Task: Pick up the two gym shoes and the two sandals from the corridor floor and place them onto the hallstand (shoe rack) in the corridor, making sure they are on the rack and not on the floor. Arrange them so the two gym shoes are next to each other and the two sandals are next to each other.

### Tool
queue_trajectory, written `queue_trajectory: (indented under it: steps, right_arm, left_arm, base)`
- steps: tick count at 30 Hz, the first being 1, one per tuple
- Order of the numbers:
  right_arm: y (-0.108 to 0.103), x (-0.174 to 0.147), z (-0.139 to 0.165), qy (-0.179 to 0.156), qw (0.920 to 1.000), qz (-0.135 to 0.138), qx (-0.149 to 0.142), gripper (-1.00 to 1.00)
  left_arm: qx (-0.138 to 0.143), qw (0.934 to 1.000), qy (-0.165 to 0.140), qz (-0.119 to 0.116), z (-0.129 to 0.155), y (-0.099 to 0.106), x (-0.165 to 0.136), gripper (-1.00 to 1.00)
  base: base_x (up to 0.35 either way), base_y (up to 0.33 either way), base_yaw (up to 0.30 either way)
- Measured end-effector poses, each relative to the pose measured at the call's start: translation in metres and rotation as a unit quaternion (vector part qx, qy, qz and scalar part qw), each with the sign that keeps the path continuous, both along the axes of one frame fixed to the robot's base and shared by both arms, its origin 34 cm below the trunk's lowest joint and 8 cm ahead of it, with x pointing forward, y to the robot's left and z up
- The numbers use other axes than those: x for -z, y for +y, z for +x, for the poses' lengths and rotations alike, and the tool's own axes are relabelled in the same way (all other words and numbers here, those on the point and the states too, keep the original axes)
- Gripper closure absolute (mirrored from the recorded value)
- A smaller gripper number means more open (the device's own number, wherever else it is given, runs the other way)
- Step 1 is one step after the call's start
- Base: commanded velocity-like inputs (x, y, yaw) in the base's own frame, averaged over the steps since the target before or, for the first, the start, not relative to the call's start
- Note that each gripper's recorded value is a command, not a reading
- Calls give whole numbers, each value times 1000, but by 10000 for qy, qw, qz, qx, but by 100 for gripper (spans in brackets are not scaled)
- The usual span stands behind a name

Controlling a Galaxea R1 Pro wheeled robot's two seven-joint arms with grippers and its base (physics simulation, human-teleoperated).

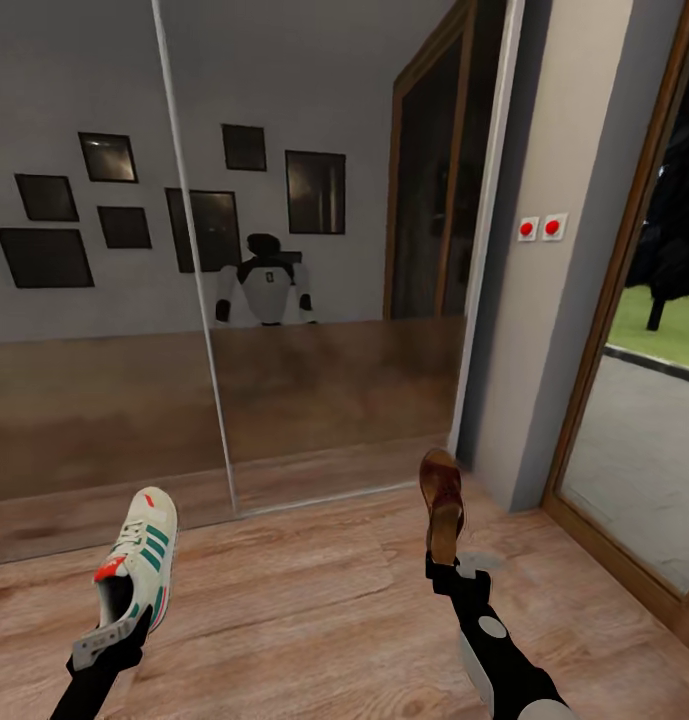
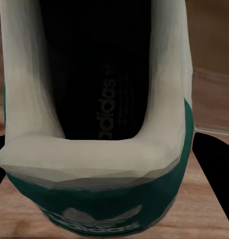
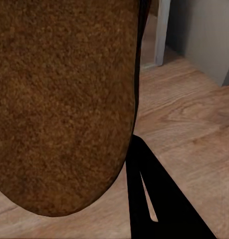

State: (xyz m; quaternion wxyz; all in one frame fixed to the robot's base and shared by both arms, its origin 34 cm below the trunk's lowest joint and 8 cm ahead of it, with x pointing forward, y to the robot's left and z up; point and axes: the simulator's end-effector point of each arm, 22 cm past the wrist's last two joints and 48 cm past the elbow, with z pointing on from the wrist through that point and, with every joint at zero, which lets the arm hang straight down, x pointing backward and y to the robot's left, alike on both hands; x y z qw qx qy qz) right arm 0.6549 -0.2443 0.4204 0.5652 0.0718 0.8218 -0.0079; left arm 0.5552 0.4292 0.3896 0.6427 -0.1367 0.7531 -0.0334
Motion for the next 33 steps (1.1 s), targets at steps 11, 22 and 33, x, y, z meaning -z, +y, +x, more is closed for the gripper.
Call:
queue_trajectory:
  steps: [11,22,33]
  right_arm:
    - [0,-4,1,-35,10000,0,1,100]
    - [0,-8,1,-70,10000,0,1,100]
    - [0,-11,2,-93,10000,1,1,100]
  left_arm:
    - [-5,10000,-37,3,1,1,-4,100]
    - [-5,10000,-72,3,2,1,-7,100]
    - [-5,10000,-93,3,2,1,-9,100]
  base:
    - [0,0,278]
    - [0,0,278]
    - [0,0,281]
